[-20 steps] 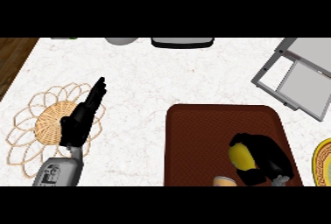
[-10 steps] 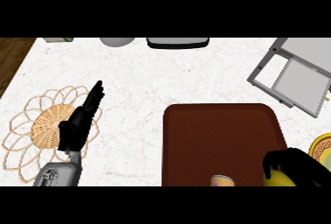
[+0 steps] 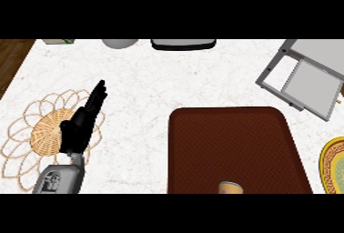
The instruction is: Pick the lemon from the tray and place it in the tiered shelf
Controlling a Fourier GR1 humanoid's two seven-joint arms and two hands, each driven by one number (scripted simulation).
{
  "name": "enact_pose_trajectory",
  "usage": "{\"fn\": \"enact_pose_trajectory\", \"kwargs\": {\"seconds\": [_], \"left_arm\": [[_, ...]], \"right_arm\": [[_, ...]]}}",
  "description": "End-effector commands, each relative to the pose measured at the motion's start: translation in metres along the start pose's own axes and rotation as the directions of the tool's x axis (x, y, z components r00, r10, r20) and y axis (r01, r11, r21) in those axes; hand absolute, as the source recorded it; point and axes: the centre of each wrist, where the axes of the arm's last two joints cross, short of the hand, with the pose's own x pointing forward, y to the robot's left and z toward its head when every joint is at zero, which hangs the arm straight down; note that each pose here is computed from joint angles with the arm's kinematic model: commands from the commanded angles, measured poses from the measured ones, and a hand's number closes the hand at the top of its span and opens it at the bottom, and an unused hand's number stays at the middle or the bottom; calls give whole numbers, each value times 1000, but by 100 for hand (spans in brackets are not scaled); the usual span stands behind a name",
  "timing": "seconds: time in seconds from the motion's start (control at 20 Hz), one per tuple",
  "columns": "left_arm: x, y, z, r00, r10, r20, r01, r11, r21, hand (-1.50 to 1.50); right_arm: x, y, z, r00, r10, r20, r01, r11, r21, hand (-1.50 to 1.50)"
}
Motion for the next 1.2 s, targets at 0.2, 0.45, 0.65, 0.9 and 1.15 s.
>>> {"fn": "enact_pose_trajectory", "kwargs": {"seconds": [0.2, 0.45, 0.65, 0.9, 1.15], "left_arm": [[0, -12, -2, 1000, 3, -19, -3, 1000, -14, 0], [-9, -5, 3, 1000, 4, 3, -4, 1000, -11, 0], [5, -7, 6, 1000, 12, -11, -13, 1000, -14, 0], [6, -17, -2, 1000, -4, 28, 5, 1000, -22, 0], [2, -1, 3, 1000, -6, 12, 6, 999, -42, 0]], "right_arm": [[-3, -57, 58, 950, -196, 242, 242, 954, -180, 150], [4, -81, 88, 950, -220, 220, 280, 913, -297, 150], [8, -139, 110, 976, -131, 171, 197, 866, -459, 150], [21, -179, 122, 973, -145, 180, 222, 803, -553, 150], [19, -194, 116, 986, -127, 109, 167, 753, -637, 150]]}}
